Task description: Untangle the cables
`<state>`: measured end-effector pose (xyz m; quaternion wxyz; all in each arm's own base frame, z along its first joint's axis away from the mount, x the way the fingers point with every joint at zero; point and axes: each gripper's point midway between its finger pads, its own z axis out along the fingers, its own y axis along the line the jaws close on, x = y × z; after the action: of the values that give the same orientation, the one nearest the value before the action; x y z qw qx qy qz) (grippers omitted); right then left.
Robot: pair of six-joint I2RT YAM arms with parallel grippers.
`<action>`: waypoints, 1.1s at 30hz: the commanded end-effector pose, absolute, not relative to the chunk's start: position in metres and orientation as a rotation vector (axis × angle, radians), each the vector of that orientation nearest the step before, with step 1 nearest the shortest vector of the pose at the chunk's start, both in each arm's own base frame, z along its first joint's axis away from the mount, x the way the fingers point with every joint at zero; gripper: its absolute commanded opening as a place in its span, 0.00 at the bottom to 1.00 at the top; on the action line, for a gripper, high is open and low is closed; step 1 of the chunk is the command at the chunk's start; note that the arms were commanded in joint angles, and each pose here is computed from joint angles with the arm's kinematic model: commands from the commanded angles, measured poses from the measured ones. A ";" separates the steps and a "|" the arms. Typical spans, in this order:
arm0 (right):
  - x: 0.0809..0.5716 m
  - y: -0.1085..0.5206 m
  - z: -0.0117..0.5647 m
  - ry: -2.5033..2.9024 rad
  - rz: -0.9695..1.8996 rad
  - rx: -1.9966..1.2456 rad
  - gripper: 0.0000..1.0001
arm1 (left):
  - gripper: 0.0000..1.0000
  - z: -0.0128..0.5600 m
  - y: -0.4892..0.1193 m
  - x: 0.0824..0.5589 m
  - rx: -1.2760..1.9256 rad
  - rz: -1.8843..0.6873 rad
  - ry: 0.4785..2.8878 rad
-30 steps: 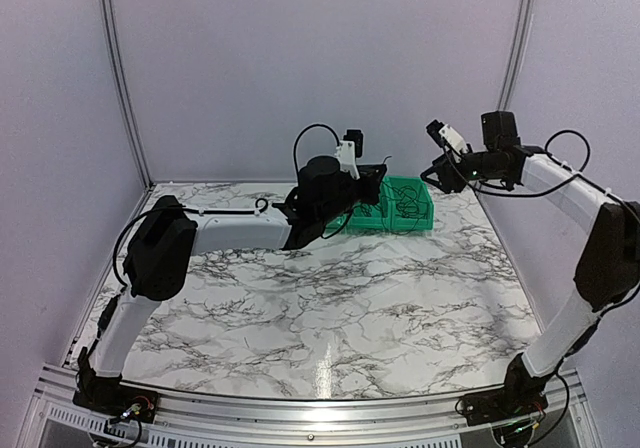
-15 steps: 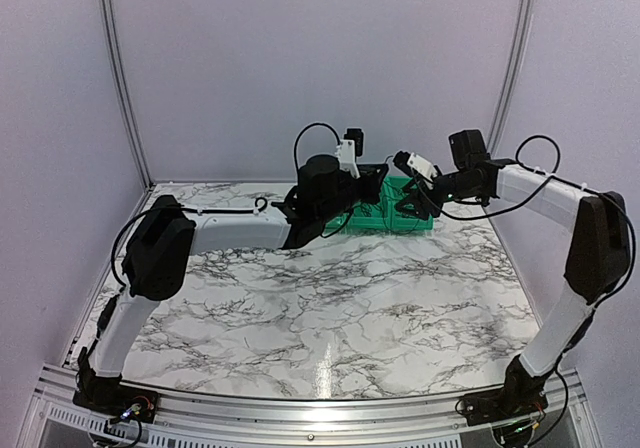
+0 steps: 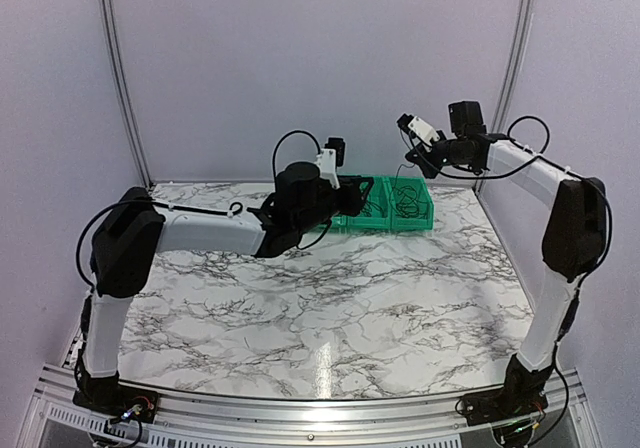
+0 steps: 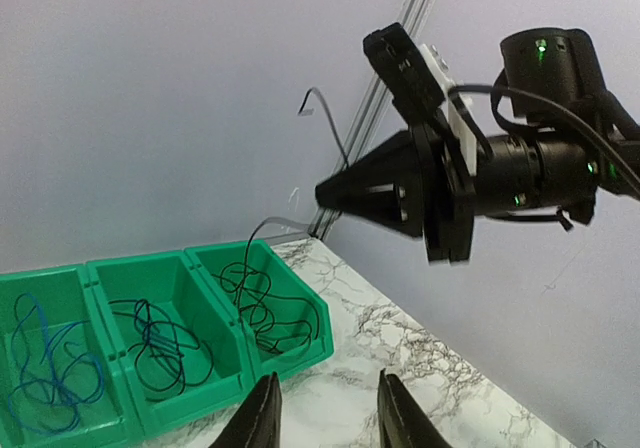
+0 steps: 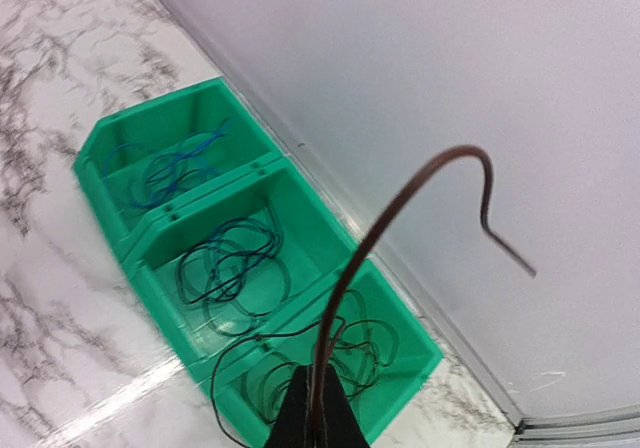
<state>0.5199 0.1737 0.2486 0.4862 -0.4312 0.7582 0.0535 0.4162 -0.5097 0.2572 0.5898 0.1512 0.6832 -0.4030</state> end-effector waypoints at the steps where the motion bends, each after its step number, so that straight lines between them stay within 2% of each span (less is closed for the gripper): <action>1: 0.559 0.140 0.274 1.844 0.023 -0.913 0.00 | 0.36 0.284 -0.471 0.396 0.308 -0.934 1.561; 4: 0.580 0.131 0.270 1.848 -0.017 -0.879 0.00 | 0.36 0.268 -0.453 0.380 0.310 -0.925 1.604; 10: 0.605 0.127 0.219 1.934 -0.004 -0.845 0.00 | 0.35 0.247 -0.435 0.351 0.334 -0.914 1.658; 25: 0.594 0.127 0.115 2.222 0.124 -0.813 0.00 | 0.35 0.221 -0.431 0.332 0.360 -0.917 1.719; 33: 0.588 0.125 0.105 2.293 0.140 -0.804 0.00 | 0.37 0.203 -0.404 0.339 0.274 -0.832 1.766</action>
<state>0.5870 0.1276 0.0922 0.3504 -0.3229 0.8774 0.0565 0.3330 -0.4203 0.1844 0.5303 0.1489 0.7557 -0.3543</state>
